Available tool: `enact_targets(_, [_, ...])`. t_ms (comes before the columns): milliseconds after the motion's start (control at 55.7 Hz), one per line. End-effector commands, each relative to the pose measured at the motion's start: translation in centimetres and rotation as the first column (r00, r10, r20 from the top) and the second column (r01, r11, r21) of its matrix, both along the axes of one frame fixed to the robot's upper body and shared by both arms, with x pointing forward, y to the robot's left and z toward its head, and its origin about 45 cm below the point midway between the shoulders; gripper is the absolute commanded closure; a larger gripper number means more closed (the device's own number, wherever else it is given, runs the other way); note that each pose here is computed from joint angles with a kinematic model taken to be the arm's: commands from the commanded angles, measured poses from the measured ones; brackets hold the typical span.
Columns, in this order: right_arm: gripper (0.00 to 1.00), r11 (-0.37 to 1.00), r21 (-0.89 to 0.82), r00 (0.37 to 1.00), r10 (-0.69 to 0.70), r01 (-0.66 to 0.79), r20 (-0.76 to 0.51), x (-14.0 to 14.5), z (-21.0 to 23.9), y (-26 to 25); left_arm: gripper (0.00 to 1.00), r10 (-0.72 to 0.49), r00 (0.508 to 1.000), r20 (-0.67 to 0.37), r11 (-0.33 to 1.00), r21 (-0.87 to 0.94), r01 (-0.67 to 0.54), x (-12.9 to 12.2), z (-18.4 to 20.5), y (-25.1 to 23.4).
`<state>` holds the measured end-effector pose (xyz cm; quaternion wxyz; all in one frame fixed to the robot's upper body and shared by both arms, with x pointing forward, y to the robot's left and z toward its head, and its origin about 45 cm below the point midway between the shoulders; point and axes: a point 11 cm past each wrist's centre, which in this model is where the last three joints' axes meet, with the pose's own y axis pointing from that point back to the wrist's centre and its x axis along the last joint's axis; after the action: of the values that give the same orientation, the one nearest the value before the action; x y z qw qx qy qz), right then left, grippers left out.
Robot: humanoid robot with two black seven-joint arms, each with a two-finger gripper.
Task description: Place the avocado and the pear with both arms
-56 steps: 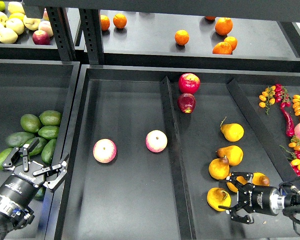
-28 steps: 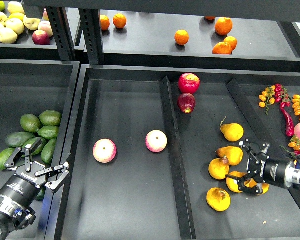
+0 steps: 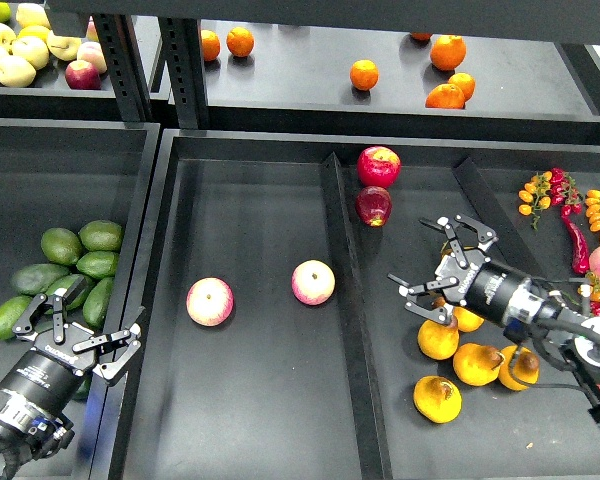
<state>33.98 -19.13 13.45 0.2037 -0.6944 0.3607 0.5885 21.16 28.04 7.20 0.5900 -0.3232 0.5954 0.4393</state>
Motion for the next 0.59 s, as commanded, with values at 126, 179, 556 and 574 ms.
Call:
enact_targets(126, [0.01, 0.993, 0.074, 0.995, -0.095, 0.096, -0.021, -2.6, -2.2, -1.8, 0.01, -0.02, 1.0, -0.015, 1.0, -0.008, 0.02, -0.3, -0.4, -0.7])
enact_targets(179, [0.01, 0.993, 0.079, 0.996, -0.089, 0.09, -0.011, -3.4, -2.8, -1.8, 0.01, -0.024, 1.0, -0.019, 1.0, -0.012, 0.023, -0.3, -0.5, -0.9])
enact_targets(556, [0.01, 0.995, 0.091, 0.999, -0.045, 0.048, -0.028, -7.3, -6.0, -1.2, 0.01, 0.022, 0.996, -0.081, 0.99, -0.136, -0.033, -0.7, -2.1, -1.3])
enact_targets(574, [0.01, 0.995, 0.094, 0.999, -0.042, 0.045, -0.026, -7.3, -5.9, -1.1, 0.01, 0.024, 0.996, -0.082, 0.99, -0.135, -0.035, -0.7, -2.1, -1.2])
